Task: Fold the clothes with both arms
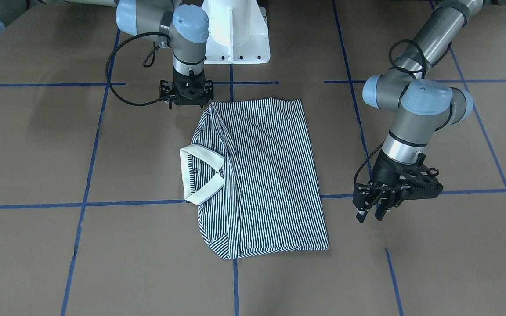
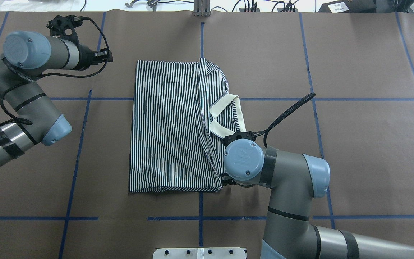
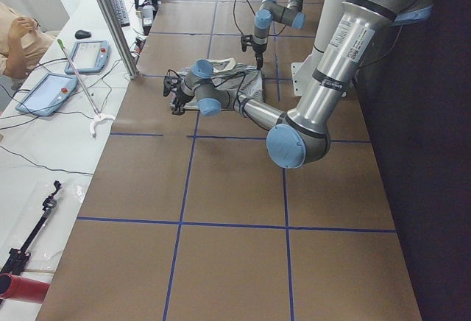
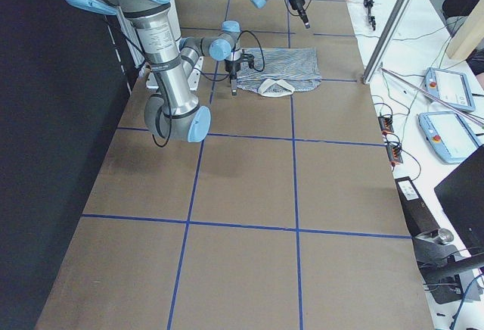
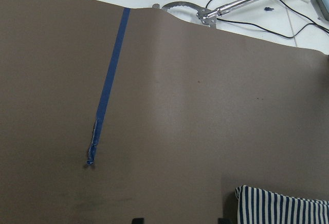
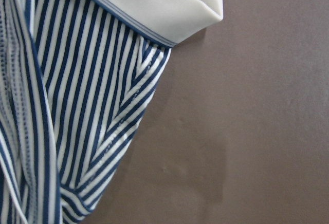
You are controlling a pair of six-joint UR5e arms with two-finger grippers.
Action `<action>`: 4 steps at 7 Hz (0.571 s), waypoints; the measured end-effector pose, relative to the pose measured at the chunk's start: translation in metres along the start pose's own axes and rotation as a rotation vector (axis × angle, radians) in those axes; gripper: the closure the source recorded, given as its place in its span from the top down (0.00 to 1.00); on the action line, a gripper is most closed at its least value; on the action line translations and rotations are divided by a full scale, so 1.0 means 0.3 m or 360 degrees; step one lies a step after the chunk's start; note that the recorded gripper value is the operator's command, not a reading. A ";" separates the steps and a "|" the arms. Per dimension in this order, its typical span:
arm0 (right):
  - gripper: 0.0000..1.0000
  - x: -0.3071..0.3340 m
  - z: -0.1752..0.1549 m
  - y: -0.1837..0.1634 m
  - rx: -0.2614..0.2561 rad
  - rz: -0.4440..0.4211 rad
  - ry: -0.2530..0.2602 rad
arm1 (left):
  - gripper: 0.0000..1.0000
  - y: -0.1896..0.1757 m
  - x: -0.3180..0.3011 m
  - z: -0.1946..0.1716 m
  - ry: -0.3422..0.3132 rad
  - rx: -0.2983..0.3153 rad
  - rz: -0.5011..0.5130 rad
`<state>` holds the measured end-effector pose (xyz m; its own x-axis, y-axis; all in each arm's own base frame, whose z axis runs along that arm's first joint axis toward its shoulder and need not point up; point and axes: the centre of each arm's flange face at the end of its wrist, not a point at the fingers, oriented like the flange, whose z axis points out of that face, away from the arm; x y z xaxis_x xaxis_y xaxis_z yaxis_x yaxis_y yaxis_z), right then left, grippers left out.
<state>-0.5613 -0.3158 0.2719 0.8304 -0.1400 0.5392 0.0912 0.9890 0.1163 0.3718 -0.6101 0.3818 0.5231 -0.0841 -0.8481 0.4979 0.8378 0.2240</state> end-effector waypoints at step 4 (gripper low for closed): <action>1.00 -0.098 -0.129 -0.096 0.0086 0.0002 -0.0091 | 0.57 0.017 -0.013 -0.027 0.0023 -0.0031 0.0001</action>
<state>-0.5670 -0.3385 0.2205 0.7975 -0.1425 0.5862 0.0590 0.9855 0.1593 0.3667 -0.6012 0.3823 0.5130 -0.0759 -0.8550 0.4842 0.8481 0.2152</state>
